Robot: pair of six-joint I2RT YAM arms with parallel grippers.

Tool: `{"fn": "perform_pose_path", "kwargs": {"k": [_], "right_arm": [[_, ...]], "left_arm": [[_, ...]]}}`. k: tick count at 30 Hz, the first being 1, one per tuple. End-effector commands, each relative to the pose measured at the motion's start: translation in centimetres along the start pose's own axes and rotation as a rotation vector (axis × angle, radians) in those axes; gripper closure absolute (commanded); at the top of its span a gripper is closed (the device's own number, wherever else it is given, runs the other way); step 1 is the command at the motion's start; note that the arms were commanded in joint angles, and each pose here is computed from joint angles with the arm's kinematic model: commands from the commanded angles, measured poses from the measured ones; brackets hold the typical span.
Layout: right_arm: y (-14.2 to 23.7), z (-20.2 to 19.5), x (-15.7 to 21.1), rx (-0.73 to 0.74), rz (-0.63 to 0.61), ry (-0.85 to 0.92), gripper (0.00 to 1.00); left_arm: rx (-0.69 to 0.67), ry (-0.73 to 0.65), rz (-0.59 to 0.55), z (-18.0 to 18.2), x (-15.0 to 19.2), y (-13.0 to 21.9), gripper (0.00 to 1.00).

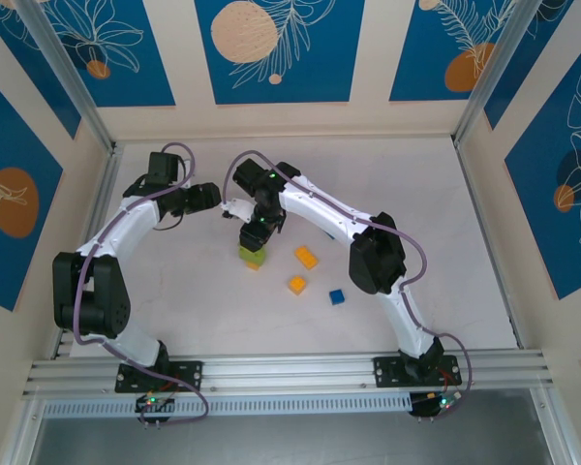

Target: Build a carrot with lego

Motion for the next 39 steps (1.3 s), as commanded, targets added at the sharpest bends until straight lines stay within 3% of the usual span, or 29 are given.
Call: {"fn": "perform_pose_path", "kwargs": {"k": [1,39], "right_arm": [[-2.2,0.0,0.4,-0.049,0.06,0.008,0.68],[-0.9,1.1,1.6,-0.066,0.097,0.025,0.69]], "left_arm": [[0.018,0.018,-0.01,0.3,-0.2,0.3,0.23],[0.024,0.02,-0.01,0.3,-0.2,0.3,0.23]]}}
Point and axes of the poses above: each hand's point on the last joint's axis, 136 mm out from that joint toward the fingers, its own y axis back along the fingers, its own z axis along the line the jaws close on, x = y × z, the point moved 10 cm from there along y, back along the fingers, and after that the axes turned 4 degrees about y, right-handed, at the moved point
